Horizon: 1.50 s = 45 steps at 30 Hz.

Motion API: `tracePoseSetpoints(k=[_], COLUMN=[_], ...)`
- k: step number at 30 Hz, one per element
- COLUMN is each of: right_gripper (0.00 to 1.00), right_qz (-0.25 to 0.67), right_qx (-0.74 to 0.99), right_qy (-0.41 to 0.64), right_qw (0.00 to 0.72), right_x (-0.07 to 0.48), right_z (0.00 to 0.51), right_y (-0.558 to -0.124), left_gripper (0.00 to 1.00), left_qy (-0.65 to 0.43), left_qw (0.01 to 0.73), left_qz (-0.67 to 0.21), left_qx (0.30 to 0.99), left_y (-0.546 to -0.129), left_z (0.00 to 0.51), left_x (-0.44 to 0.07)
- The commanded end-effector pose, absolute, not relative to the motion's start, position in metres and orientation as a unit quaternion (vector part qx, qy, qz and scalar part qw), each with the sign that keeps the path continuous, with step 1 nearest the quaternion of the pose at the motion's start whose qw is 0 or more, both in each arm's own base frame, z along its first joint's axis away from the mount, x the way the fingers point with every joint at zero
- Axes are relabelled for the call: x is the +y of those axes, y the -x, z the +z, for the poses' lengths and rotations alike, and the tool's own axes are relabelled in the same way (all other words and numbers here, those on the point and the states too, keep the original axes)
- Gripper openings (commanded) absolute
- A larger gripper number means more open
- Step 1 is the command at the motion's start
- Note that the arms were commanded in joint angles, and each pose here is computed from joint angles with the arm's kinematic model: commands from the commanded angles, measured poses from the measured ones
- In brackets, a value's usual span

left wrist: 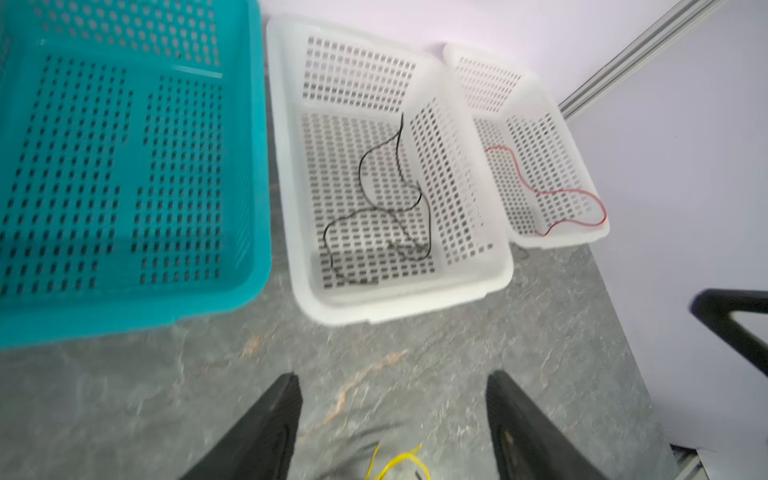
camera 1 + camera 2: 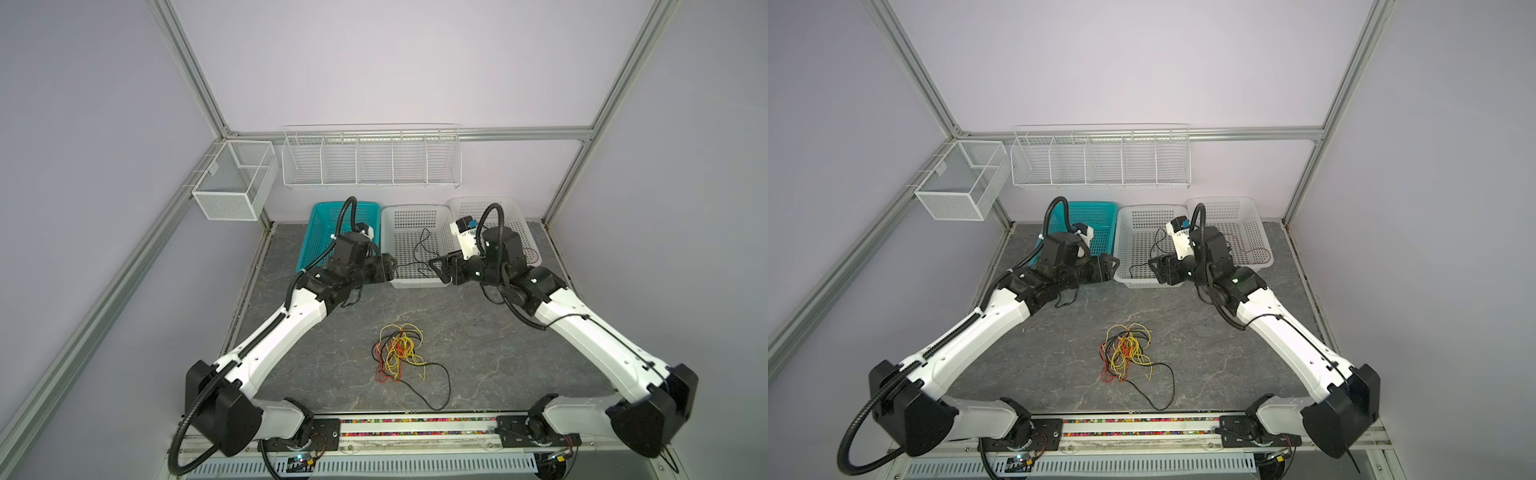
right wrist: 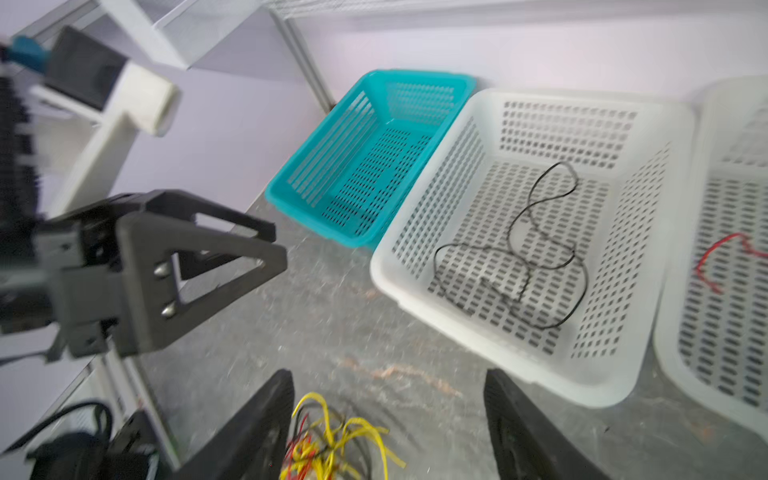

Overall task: Untangle the cables
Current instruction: 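Bring both grippers back to the tangled wire bundle and grasp it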

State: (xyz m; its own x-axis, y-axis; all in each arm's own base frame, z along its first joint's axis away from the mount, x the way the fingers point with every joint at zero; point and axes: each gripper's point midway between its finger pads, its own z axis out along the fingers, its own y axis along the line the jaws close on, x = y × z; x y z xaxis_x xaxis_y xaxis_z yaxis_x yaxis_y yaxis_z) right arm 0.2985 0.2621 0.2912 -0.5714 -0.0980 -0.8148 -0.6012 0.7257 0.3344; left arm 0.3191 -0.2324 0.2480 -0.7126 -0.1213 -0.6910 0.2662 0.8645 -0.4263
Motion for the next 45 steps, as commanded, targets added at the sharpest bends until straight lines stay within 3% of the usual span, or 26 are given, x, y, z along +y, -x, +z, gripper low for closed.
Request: tracePoseSetpoints(k=[1, 6, 14, 24, 45], right_gripper=[0.77, 0.77, 0.76, 0.73, 0.67], right_qz=[0.338, 0.371, 0.36, 0.333, 0.308], right_qx=[0.835, 0.824, 0.83, 0.844, 0.856], right_qy=[0.257, 0.303, 0.331, 0.331, 0.31], right_qw=[0.349, 0.303, 0.269, 0.259, 0.277], right_x=[0.274, 0.284, 0.298, 0.308, 0.323], right_z=[0.252, 0.213, 0.15, 0.101, 0.076], right_y=[-0.246, -0.196, -0.176, -0.181, -0.189], left_gripper=[0.72, 0.71, 0.68, 0.55, 0.32], left_qy=[-0.018, -0.026, -0.078, -0.101, -0.121], left_qw=[0.368, 0.317, 0.279, 0.249, 0.225], left_qz=[-0.263, -0.299, -0.302, -0.225, -0.215], left_qx=[0.892, 0.9, 0.908, 0.937, 0.943], left_y=[-0.289, -0.237, -0.192, -0.19, -0.191], left_z=[0.233, 0.201, 0.171, 0.134, 0.106], left_x=[-0.222, -0.229, -0.238, -0.231, -0.24])
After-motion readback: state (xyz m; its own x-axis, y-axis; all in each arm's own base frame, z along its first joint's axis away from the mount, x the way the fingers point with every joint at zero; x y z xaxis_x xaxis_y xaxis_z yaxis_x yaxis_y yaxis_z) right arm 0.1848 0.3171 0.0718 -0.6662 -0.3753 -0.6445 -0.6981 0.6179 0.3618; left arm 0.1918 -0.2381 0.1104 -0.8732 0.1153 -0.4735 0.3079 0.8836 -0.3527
